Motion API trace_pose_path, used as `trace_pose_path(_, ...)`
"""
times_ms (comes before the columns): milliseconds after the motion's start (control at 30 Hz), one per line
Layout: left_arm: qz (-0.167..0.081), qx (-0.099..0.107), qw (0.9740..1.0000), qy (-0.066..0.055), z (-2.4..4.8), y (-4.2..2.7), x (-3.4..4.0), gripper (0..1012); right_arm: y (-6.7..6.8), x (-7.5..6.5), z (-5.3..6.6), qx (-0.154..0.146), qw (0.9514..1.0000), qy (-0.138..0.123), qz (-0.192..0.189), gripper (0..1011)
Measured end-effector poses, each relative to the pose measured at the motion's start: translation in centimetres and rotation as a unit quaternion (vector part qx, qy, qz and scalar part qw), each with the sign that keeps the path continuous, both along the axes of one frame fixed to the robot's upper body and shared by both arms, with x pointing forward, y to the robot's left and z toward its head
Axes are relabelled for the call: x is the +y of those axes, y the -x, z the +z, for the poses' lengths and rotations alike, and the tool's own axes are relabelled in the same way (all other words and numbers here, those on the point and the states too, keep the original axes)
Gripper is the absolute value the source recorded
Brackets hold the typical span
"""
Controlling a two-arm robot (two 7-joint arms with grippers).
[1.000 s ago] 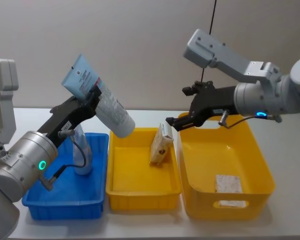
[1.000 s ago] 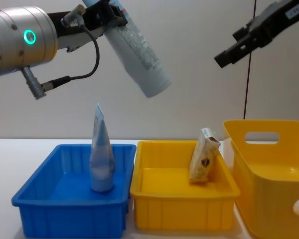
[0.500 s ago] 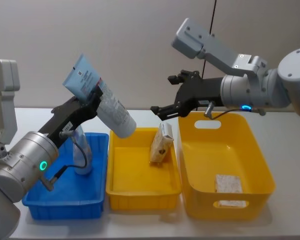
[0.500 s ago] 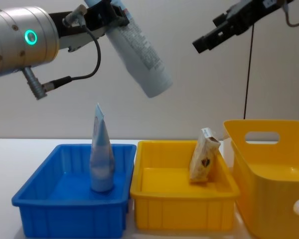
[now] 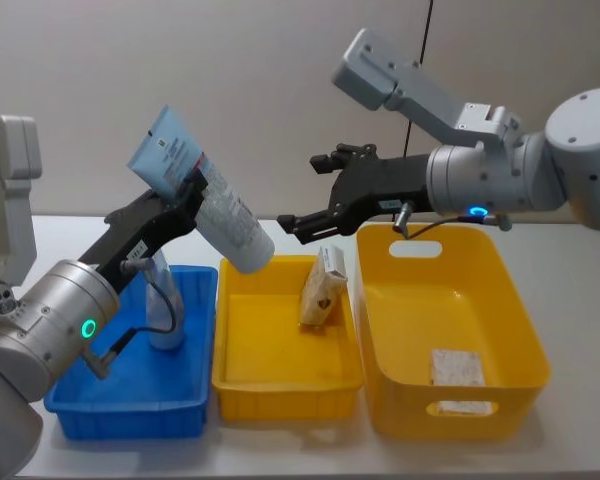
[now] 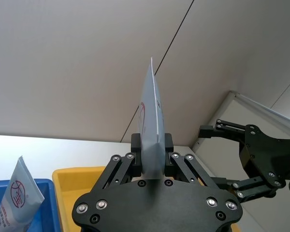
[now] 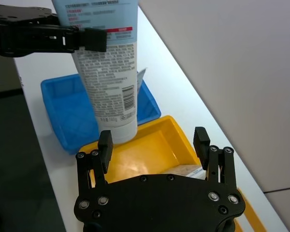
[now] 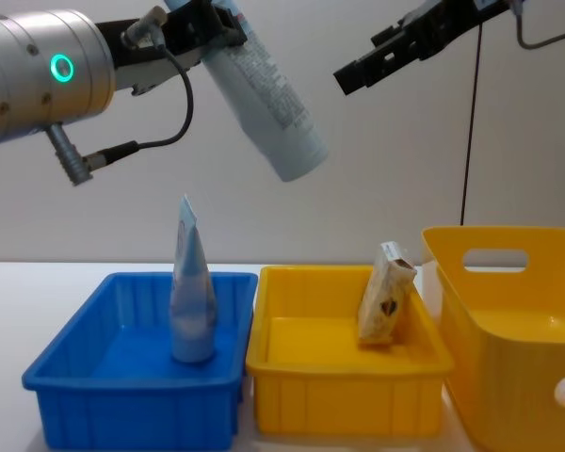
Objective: Bimanual collaborative sorting of washing and personal care products
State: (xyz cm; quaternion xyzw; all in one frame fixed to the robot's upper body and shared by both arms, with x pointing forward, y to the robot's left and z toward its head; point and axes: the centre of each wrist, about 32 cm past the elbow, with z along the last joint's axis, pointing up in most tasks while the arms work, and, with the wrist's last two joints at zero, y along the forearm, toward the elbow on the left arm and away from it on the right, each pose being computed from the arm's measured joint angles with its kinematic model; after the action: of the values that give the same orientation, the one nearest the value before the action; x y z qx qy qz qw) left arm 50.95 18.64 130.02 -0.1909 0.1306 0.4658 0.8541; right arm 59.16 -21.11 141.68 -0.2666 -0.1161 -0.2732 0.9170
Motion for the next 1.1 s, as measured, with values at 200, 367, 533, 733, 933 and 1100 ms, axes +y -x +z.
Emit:
trace_pose_path(200, -0.001, -0.001, 1.0000, 0.000, -0.02, -0.06, -0.02, 222, -0.4, 0.0, 0.0, 0.010, 0.9999, -0.007, 0.010, 1004)
trace_pose_path(367, -0.002, -0.002, 1.0000, 0.001, -0.04, -0.06, -0.01, 222, -0.6, 0.0, -0.1, 0.013, 0.9998, -0.010, 0.013, 1003)
trace_pose_path(533, -0.003, -0.003, 1.0000, 0.000, -0.04, -0.03, 0.02, 220, -0.9, 0.2, -0.1, 0.012, 0.9998, -0.009, 0.014, 1004)
trace_pose_path(733, -0.006, -0.008, 0.9999, -0.001, 0.10, 0.22, 0.01, 222, -1.4, 0.8, -0.2, 0.010, 0.9998, -0.004, 0.016, 1004)
trace_pose_path(933, -0.011, -0.017, 0.9998, -0.004, 0.33, 0.57, -0.08, 220, -1.9, 1.4, -0.3, 0.014, 0.9996, 0.000, 0.025, 1004)
trace_pose_path(1100, -0.013, -0.024, 0.9996, -0.008, 0.54, 0.76, -0.18, 220, -2.4, 1.9, -0.4, 0.021, 0.9991, 0.005, 0.036, 1004)
